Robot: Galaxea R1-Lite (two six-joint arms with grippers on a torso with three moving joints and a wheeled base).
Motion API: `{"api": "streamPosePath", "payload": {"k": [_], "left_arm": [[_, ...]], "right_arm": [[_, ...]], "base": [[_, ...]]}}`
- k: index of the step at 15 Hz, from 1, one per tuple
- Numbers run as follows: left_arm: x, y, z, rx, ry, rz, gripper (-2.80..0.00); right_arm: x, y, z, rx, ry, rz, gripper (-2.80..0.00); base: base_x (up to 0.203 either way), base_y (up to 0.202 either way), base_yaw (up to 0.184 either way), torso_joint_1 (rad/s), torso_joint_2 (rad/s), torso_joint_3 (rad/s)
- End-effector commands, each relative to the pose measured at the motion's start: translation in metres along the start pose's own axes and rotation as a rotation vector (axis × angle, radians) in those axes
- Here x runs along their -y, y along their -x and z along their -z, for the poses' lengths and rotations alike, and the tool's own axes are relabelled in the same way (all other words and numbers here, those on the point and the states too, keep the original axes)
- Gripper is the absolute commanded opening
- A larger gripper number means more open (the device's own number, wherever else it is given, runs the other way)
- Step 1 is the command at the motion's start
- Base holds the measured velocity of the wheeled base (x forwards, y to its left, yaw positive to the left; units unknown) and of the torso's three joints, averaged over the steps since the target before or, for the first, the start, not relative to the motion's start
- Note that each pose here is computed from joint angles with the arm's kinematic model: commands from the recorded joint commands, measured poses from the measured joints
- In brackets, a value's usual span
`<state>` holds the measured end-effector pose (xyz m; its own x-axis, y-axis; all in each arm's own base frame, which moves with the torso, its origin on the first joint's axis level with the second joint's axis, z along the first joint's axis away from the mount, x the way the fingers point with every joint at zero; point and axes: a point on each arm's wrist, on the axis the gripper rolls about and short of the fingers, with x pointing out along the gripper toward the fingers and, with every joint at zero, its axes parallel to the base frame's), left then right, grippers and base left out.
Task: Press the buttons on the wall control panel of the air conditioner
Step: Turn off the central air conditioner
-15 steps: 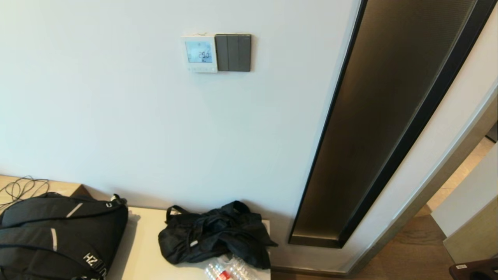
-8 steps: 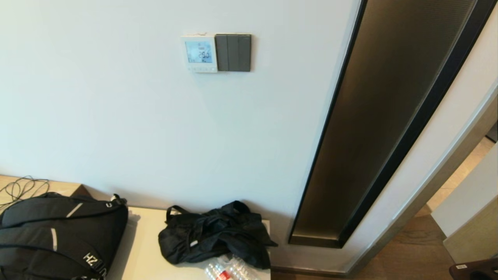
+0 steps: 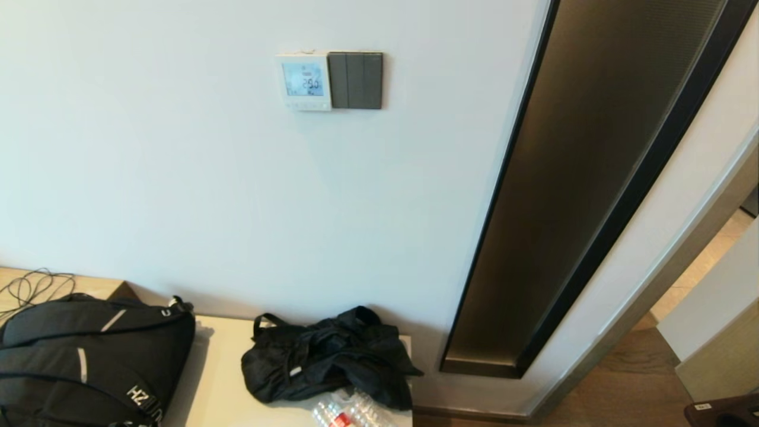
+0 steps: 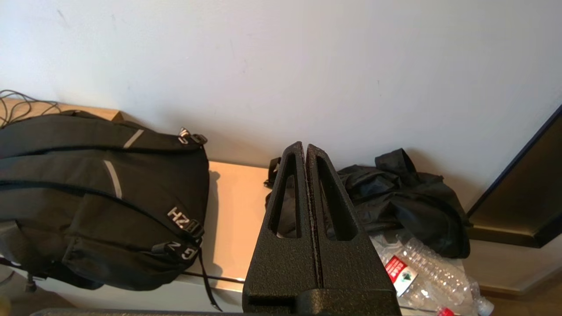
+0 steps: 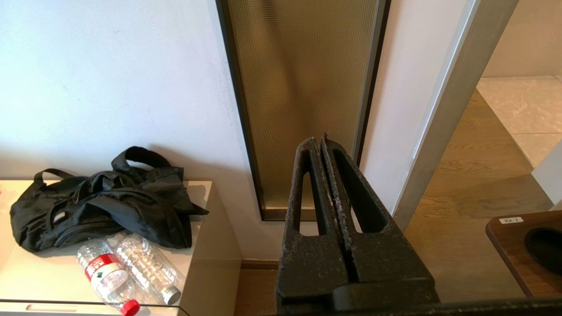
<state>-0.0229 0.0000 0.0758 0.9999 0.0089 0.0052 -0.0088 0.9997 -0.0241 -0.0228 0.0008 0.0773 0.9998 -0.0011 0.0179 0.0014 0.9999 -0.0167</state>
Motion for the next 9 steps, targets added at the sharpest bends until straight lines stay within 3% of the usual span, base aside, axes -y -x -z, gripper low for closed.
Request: {"api": "streamPosePath", "payload": {"k": [1,9], "left_arm": [[0.0000,-0.0001,-0.0001,-0.001,0.001,0.000,-2.80],[0.0000,-0.0001,-0.0001,-0.001,0.002,0.000,-2.80]], "right_arm": [[0.0000,-0.0001,-0.0001,-0.001,0.000,0.000,-2.80],[0.0000,-0.0002,0.0002,-0.002,0.000,0.001,-2.80]], "base": [[0.000,0.000,0.000,0.000,0.00,0.000],[0.000,0.000,0.000,0.000,0.00,0.000]]}}
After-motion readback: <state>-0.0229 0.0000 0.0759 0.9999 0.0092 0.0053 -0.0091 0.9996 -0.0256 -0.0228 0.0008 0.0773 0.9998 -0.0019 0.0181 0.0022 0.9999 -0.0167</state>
